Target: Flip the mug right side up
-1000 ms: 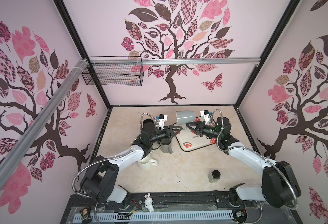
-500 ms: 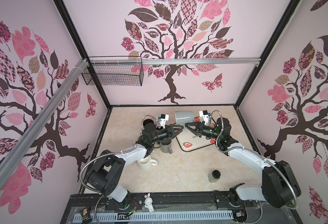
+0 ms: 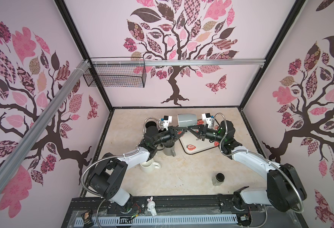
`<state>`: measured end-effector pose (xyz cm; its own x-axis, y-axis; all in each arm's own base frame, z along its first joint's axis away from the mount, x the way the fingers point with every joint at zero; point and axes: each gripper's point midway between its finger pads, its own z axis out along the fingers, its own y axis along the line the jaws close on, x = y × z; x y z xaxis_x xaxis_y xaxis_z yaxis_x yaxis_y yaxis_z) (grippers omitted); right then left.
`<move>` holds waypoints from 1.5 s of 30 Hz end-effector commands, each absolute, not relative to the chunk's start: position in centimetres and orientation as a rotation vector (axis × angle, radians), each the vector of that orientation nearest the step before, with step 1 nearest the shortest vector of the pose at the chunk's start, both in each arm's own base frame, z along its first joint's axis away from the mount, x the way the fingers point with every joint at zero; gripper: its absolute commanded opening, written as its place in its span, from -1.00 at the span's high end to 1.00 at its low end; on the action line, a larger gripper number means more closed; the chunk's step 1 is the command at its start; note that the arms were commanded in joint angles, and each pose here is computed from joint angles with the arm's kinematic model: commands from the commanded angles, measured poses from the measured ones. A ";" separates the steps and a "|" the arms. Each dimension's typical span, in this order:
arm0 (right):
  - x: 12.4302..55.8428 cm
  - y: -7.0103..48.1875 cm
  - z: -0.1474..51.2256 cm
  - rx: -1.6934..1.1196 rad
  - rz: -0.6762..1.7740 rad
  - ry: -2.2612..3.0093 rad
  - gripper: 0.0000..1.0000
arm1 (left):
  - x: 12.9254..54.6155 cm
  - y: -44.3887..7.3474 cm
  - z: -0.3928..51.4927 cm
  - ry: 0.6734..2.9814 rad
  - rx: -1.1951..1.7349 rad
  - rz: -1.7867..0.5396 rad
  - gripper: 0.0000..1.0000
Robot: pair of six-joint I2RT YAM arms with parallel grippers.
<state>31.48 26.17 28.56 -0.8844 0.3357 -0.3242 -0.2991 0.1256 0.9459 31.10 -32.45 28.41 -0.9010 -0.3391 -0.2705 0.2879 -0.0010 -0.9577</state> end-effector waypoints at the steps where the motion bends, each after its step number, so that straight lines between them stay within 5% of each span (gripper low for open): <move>1: 29.5 26.5 29.9 -0.115 1.789 1.907 0.79 | 29.3 -31.7 29.7 1.831 -0.022 -1.906 1.00; 15: 25.4 25.2 25.1 -0.222 1.640 2.140 0.07 | 23.1 -29.1 26.3 2.029 -0.026 -1.627 1.00; 19: 24.8 24.3 23.6 -0.252 1.508 2.224 0.03 | 21.9 -27.3 25.1 2.086 -0.079 -1.533 1.00; 24: 24.5 23.2 22.6 -0.242 1.401 2.243 0.00 | 19.3 -23.7 21.9 2.285 -0.087 -1.061 1.00; 31: 24.6 23.0 22.1 -0.234 1.380 2.243 0.00 | 16.5 -22.4 19.1 2.406 -0.104 -0.759 1.00; 45: 23.9 22.6 21.3 -0.263 1.351 2.248 -0.04 | 18.7 -23.2 15.9 2.480 -0.334 -0.509 1.00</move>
<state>24.23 22.95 20.85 -0.8768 0.0970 -0.4709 -0.3726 0.4821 0.7930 16.61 -22.31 12.59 -0.8585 -0.2539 -0.4455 -0.0886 0.9292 -0.3588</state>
